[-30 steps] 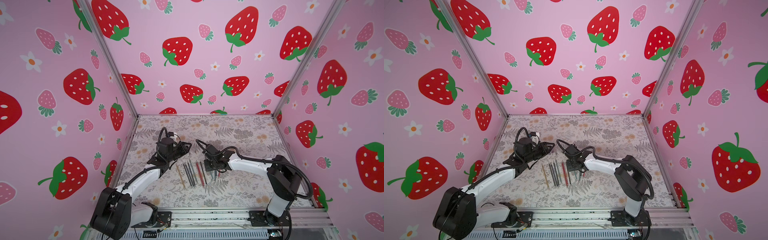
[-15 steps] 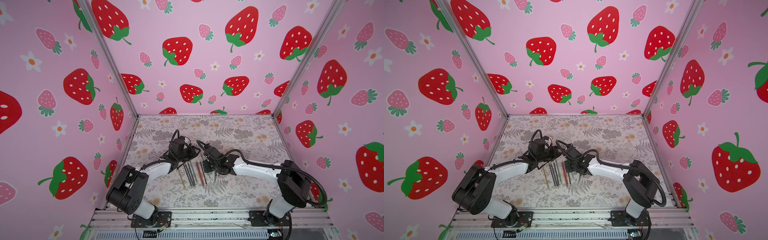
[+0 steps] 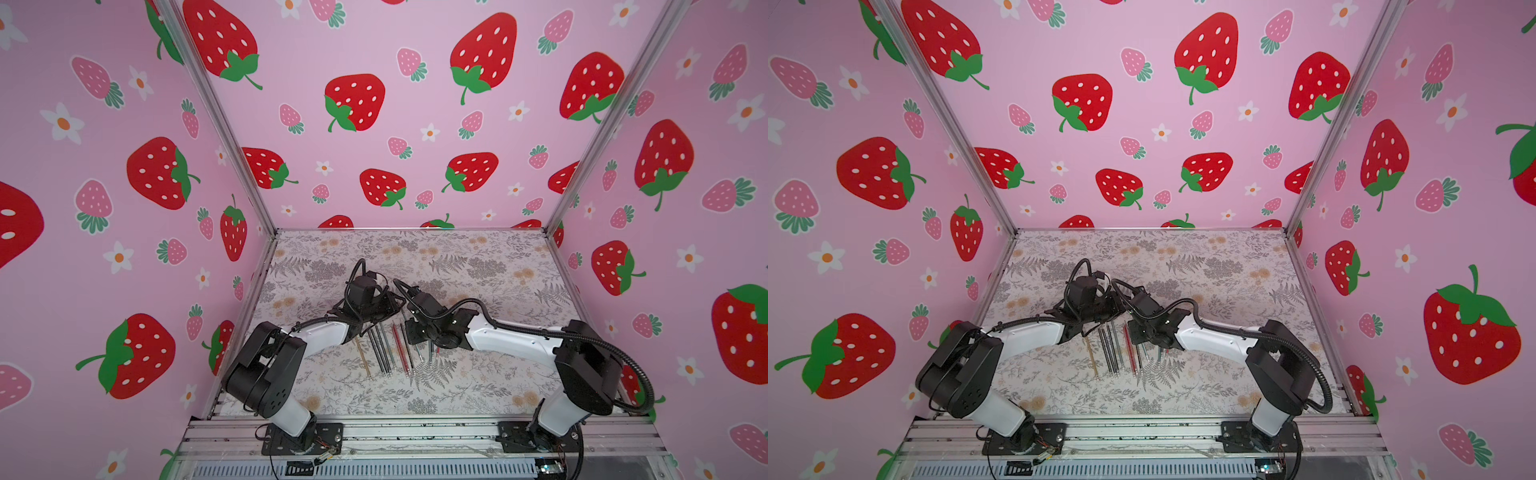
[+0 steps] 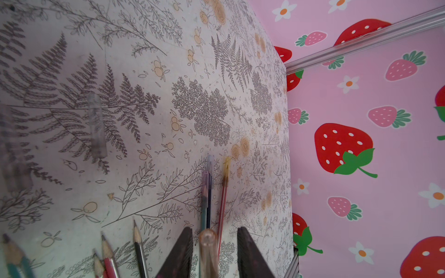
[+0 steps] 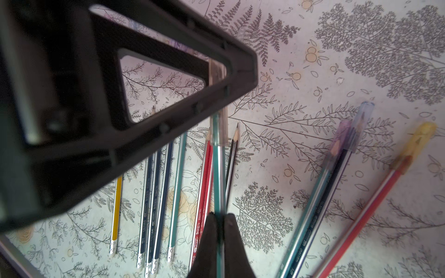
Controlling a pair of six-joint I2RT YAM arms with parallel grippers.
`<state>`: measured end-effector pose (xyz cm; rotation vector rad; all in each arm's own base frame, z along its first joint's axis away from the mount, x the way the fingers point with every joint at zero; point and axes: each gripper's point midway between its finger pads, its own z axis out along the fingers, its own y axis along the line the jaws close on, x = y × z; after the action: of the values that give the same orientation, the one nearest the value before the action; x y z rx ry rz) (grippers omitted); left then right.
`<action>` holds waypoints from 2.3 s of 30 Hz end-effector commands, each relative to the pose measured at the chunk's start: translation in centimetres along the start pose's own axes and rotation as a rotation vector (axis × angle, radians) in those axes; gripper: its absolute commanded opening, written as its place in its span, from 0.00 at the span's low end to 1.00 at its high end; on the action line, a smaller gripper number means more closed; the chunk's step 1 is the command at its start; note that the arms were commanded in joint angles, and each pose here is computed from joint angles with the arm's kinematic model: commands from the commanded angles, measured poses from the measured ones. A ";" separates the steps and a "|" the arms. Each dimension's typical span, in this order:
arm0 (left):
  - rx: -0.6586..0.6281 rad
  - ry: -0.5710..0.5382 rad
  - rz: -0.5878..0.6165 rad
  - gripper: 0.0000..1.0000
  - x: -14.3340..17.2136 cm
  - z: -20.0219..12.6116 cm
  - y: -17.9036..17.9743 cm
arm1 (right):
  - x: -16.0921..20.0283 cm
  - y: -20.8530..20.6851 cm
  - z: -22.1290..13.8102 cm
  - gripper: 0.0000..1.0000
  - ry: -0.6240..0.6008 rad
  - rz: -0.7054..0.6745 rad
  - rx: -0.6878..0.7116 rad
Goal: Remove the protective cover of the pencils
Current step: Remove the protective sleeve from the pencil.
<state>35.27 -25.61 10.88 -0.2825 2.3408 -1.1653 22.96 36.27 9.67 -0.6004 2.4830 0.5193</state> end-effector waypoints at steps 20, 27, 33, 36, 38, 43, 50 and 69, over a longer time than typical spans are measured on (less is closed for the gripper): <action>0.085 -0.033 -0.030 0.07 -1.5 -0.1 -3.1 | -0.1 0.4 -0.2 0.19 -0.011 -0.004 -0.009; 0.091 -0.035 -0.038 0.07 -1.6 -0.3 -3.4 | 0.0 0.3 0.2 0.35 -0.004 -0.006 0.005; 0.093 -0.034 -0.040 0.07 -1.6 -0.5 -3.5 | 0.0 0.5 0.6 0.14 0.004 -0.010 0.000; 0.090 -0.037 -0.041 0.07 -1.6 -0.5 -3.5 | 0.0 0.5 0.5 0.03 0.001 -0.009 -0.003; 0.090 -0.036 -0.043 0.07 -1.6 -0.5 -3.5 | 0.0 0.5 0.4 0.01 -0.004 -0.010 -0.006; 0.083 -0.048 -0.051 0.00 -1.9 -0.5 -3.4 | 0.0 0.5 0.2 0.00 -0.009 -0.011 -0.013; 0.051 -0.082 -0.072 0.00 -3.1 -0.7 -3.0 | 0.6 0.5 0.1 0.00 -0.006 -0.009 -0.022; -0.037 -0.185 -0.157 0.00 -8.6 0.5 -0.1 | 2.9 -0.3 0.4 0.00 0.003 0.020 -0.017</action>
<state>37.90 -25.52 10.95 -0.4510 2.3920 -1.2045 23.27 36.18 9.23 -0.5461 2.4120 0.5658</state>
